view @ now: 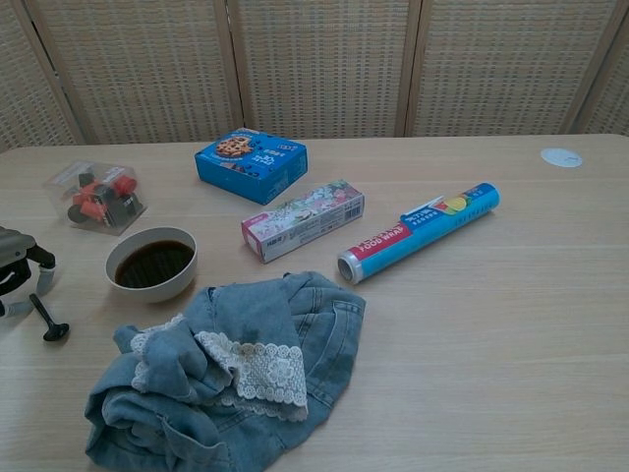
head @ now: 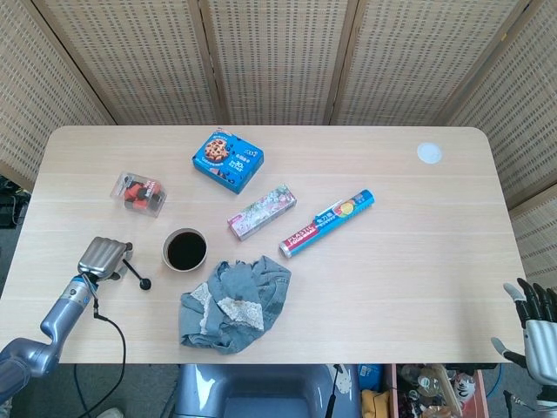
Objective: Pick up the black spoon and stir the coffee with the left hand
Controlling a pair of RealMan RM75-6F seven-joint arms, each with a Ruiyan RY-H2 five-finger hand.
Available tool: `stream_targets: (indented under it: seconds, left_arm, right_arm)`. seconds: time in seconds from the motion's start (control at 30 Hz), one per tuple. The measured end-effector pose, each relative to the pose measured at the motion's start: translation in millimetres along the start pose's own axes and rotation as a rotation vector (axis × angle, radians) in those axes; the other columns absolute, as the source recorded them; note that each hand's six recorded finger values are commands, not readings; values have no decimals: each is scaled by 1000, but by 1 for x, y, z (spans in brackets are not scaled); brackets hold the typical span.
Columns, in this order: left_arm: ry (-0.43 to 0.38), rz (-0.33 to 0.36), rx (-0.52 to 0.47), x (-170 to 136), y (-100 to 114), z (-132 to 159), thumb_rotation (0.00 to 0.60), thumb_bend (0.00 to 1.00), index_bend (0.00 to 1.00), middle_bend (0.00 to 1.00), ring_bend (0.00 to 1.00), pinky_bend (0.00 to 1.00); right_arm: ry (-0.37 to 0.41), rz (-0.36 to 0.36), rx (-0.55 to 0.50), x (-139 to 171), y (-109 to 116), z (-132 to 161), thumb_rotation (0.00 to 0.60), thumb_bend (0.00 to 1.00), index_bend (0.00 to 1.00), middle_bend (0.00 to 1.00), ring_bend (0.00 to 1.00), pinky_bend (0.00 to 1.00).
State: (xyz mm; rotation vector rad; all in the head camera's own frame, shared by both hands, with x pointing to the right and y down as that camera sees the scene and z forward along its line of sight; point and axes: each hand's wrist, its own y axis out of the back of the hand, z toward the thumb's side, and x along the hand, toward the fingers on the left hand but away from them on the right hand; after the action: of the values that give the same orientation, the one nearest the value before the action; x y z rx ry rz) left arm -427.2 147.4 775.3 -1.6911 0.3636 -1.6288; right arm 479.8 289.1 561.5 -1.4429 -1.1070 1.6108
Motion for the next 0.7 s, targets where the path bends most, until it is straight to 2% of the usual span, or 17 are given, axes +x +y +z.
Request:
stream_targets:
  seconds: [0.7]
  left_arm:
    - [1, -17, -12, 2, -2, 3, 600, 352, 508, 815, 710, 723]
  right_arm:
    - [-10, 8, 0, 2, -1, -3, 600, 212, 171, 159, 0, 0]
